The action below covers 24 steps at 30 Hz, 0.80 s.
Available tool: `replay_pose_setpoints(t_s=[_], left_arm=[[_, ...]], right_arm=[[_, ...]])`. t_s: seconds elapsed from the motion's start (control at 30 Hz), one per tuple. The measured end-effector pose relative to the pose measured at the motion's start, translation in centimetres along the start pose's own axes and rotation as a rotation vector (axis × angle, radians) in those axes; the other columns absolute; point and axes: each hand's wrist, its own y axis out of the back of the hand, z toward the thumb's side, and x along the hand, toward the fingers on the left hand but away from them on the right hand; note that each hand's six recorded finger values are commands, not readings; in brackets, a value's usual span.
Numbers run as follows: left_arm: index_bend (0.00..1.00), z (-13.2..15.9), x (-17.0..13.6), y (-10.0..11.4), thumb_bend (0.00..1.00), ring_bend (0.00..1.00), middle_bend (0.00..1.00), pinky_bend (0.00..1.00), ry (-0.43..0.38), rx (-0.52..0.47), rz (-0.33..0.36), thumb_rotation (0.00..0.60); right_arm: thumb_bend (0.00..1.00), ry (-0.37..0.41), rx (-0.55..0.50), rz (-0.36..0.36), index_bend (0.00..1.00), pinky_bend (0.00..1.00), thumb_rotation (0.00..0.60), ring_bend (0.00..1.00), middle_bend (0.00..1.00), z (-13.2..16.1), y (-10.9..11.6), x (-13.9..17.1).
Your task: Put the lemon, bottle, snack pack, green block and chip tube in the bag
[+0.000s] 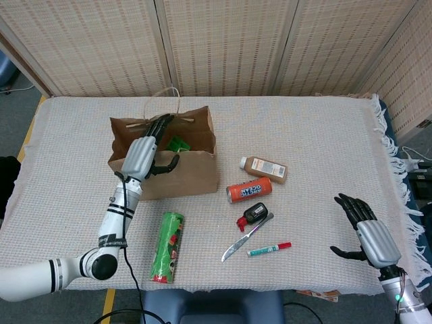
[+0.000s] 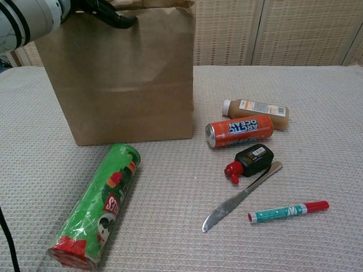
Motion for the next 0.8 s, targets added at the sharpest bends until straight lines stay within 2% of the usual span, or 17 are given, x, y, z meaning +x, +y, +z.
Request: replay_pose_setpoints(t_s=[0.07,0.13,0.2,0.3,0.5,0.63,0.7,0.8], left_arm=[[0.01,-0.1,-0.1,0.3,0.38,0.00,0.00,0.13,0.005,-0.015,0.005,0.600],[0.09,-0.4,-0.3,0.7,0.43,0.03,0.02,0.18,0.017,-0.038,0.020,0.600],[0.22,-0.8,-0.6,1.3,0.49,0.12,0.10,0.27,0.027,-0.055,0.044,0.600],[0.33,-1.8,-1.4,2.9,0.52,0.24,0.24,0.36,0.037,-0.063,0.098,0.600],[0.43,-5.2,-4.7,7.0,0.54,0.36,0.38,0.46,0.059,-0.077,0.206,0.600],[0.50,-8.6,-7.8,9.7,0.56,0.42,0.44,0.51,0.101,-0.068,0.264,0.600],[0.51,-10.2,-9.3,10.2,0.56,0.42,0.45,0.51,0.127,-0.051,0.266,0.600],[0.51,-12.5,-11.4,10.3,0.56,0.42,0.46,0.51,0.157,0.018,0.234,0.600]], right_arm=[[0.03,-0.001,0.002,0.001,0.00,0.00,0.600,0.00,0.00,0.0,0.0,0.0],[0.03,-0.003,0.003,0.000,0.00,0.00,0.600,0.00,0.00,-0.1,0.0,0.0],[0.03,-0.005,0.005,-0.001,0.00,0.00,0.600,0.00,0.00,-0.1,0.0,0.0],[0.03,-0.009,0.004,-0.005,0.00,0.00,0.600,0.00,0.00,-0.2,0.1,0.1],[0.03,-0.010,0.010,-0.005,0.00,0.00,0.600,0.00,0.00,-0.2,0.1,0.1],[0.03,-0.012,0.015,-0.002,0.00,0.00,0.600,0.00,0.00,-0.2,-0.1,0.1],[0.03,-0.014,0.017,-0.002,0.00,0.00,0.600,0.00,0.00,-0.2,-0.1,0.1],[0.03,-0.014,0.020,0.001,0.00,0.00,0.600,0.00,0.00,-0.2,-0.2,0.1]])
